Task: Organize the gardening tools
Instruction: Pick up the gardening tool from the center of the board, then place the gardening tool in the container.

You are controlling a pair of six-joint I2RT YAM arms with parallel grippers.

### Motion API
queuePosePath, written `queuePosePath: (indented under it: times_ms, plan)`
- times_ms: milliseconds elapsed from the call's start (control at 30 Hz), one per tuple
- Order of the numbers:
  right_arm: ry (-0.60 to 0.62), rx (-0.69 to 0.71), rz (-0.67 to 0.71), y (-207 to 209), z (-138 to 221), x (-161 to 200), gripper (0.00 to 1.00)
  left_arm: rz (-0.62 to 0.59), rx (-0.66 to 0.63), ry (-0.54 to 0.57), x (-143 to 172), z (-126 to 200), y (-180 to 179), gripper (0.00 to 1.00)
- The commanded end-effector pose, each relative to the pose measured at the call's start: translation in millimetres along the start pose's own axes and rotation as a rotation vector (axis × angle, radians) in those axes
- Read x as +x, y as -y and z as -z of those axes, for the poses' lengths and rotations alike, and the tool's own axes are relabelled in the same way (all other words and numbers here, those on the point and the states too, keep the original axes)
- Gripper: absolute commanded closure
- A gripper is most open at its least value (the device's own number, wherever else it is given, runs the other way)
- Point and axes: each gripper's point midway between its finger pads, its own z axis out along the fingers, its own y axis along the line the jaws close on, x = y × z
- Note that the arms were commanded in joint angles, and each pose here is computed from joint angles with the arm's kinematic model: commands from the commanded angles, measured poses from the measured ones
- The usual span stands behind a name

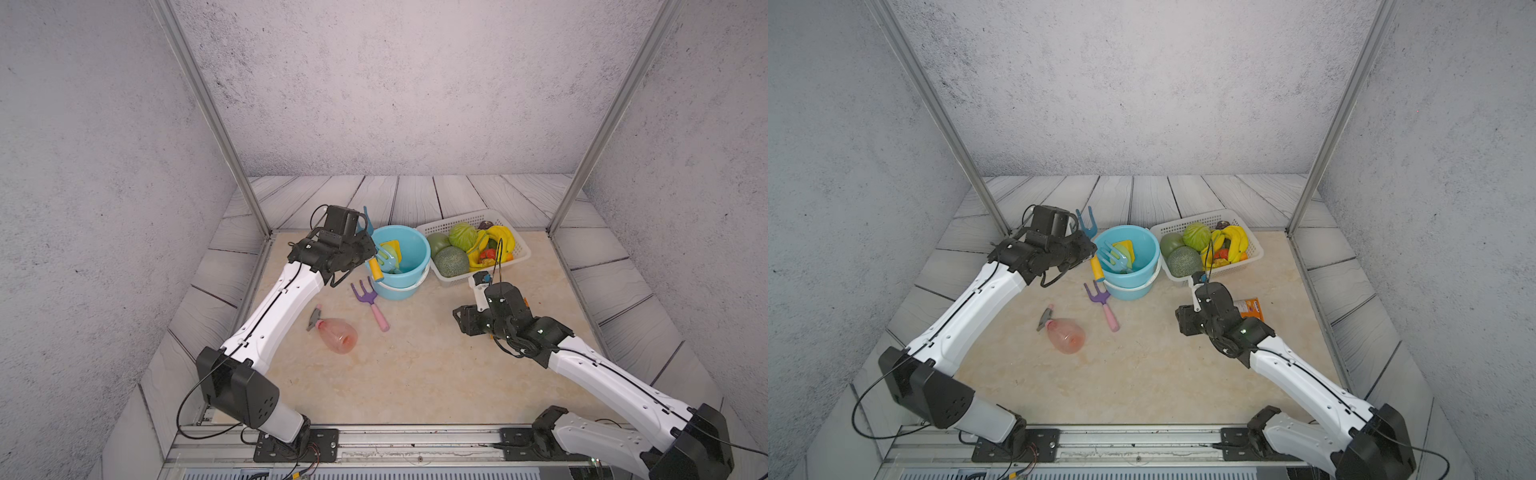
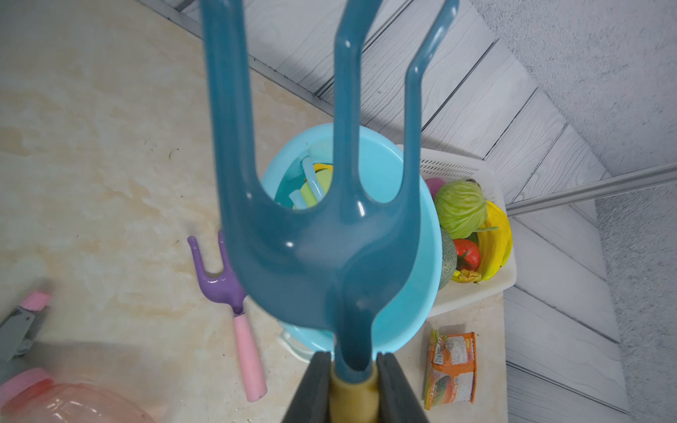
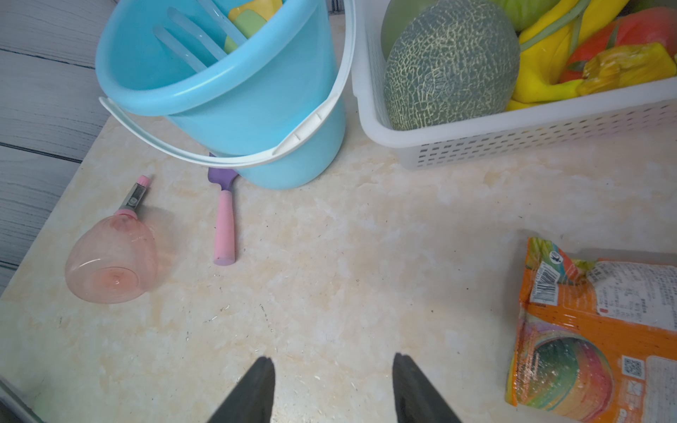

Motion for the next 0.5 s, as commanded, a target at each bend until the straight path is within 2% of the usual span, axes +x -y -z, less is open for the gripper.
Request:
queuePosePath:
  times_ms: [0,333,467]
  plan:
    - [-0.004,-0.008,-0.017,0.1,4.0,2.6,0.43,-0.112,-0.054,0.007,-6.2,-14.7,6.8,0.97]
    - [-0.007,-0.003,-0.017,4.4,2.1,11.6,0.43,-0.26,-0.101,0.119,-32.8,-71.1,36.3,0.98]
    - [-0.009,-0.002,-0.013,5.1,1.6,13.3,0.43,-0.308,-0.108,0.137,-34.5,-93.6,43.1,0.98]
